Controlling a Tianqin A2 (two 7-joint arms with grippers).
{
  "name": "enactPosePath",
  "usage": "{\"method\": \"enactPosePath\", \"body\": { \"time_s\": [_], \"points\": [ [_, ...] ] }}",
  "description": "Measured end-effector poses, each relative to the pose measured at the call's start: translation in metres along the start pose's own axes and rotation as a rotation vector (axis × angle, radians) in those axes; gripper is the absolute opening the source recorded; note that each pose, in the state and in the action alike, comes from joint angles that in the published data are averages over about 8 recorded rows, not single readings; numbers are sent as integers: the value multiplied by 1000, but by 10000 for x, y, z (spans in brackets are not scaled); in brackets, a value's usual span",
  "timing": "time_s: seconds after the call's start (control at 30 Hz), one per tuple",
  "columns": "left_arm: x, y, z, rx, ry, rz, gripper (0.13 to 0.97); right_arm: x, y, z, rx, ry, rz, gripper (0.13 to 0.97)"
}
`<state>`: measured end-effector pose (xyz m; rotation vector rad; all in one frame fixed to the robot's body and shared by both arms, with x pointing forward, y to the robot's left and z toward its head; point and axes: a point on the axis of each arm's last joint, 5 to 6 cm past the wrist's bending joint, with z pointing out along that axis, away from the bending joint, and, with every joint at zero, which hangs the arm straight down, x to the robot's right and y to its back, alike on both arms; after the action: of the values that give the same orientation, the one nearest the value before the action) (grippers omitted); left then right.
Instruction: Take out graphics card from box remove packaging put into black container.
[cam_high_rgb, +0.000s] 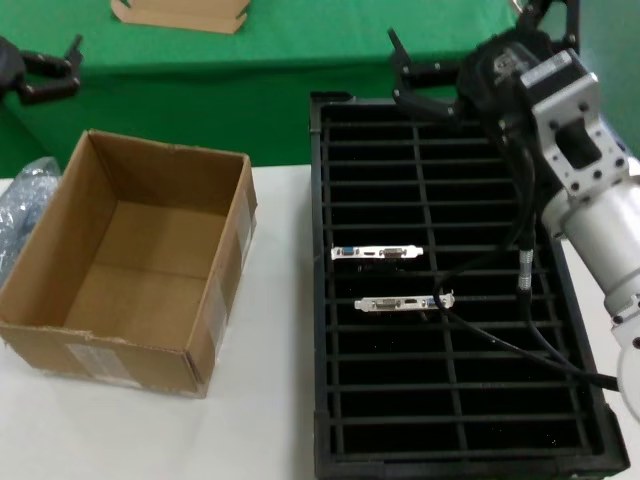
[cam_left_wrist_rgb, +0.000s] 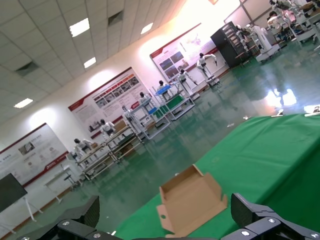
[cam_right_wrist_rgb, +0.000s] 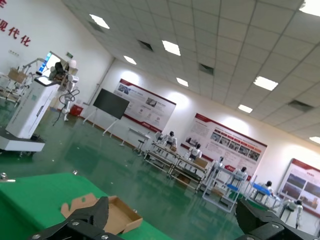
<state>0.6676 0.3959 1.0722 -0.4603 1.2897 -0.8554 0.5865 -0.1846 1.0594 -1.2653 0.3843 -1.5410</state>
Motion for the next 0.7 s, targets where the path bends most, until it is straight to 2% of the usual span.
{"method": "enactPosePath", "body": {
  "time_s": [0.1,0.2,0.4,0.7],
  "points": [
    [100,34,-36,-5,4,-19,898,-15,61,-46,-10,0,15,850],
    [212,72,-82,-11,9,-41,935,-33,133,-97,-20,1,35,873],
    [441,145,-188,-26,17,-88,954,-69,281,-210,-43,5,76,941],
    [780,245,-382,-51,27,-163,966,-121,501,-398,-85,19,138,966]
  ]
}}
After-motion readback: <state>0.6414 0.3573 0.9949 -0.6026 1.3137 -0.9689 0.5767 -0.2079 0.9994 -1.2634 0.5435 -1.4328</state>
